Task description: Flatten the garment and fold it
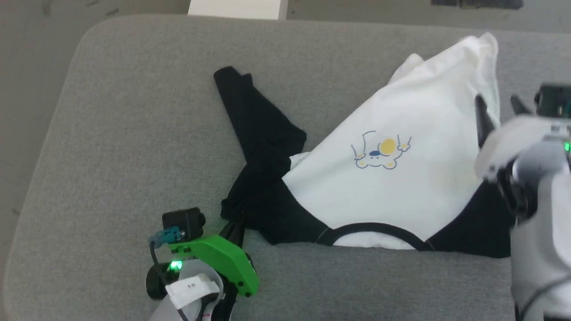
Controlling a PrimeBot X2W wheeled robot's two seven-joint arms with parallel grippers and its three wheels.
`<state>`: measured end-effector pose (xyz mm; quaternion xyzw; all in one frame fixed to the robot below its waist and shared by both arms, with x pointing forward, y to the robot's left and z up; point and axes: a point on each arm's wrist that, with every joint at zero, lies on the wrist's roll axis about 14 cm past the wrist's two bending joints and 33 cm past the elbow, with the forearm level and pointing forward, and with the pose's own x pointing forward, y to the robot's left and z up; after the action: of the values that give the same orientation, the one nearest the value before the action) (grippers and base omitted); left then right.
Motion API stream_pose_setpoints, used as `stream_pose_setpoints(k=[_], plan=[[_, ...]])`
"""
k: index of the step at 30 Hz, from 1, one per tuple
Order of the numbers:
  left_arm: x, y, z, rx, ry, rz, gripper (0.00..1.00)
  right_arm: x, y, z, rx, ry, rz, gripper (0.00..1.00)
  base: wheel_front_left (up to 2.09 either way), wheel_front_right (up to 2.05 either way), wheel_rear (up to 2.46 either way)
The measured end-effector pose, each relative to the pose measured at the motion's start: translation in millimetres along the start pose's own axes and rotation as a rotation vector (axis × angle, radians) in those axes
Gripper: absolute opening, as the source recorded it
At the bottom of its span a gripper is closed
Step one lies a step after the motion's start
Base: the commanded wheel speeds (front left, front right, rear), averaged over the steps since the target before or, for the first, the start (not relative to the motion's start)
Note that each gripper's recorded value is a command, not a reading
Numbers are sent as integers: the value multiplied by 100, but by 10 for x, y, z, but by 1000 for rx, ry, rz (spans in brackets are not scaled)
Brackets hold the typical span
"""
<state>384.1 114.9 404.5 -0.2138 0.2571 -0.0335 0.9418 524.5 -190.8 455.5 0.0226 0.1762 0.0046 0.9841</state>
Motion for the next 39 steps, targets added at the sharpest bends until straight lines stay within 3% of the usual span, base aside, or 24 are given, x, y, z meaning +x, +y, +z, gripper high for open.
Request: stream_pose_setpoints(k=[5,8,13,20,30,31,32,33,35,39], plan=[[-80,-37,28,7,-13,-8,0,-705,-299,-230,52,19,-60,100,0,0,0],[-97,-71,64,18,-22,-18,0,-1143,-501,-557,156,90,-93,100,0,0,0],[-90,-121,136,37,-37,-32,0,-1538,-631,-1010,222,207,-135,100,0,0,0],[-84,-158,161,46,-36,-43,0,-1493,-549,-1290,279,303,-117,100,0,0,0],[-90,-73,82,35,-13,-21,0,-1150,-487,-1306,285,336,-101,100,0,0,0],[-88,-58,75,34,-11,-17,0,-1127,-501,-1307,285,337,-106,96,0,0,0],[-86,-46,68,33,-8,-13,0,-1103,-513,-1304,280,336,-111,67,0,0,0],[-85,-39,62,32,-6,-12,0,-1086,-517,-1304,279,336,-113,28,0,0,0],[-85,-27,59,32,-5,-8,0,-1057,-534,-1294,279,331,-118,0,0,0,0],[-113,-35,84,30,-16,-10,0,-1103,-617,-1223,272,293,-143,0,0,0,0]])
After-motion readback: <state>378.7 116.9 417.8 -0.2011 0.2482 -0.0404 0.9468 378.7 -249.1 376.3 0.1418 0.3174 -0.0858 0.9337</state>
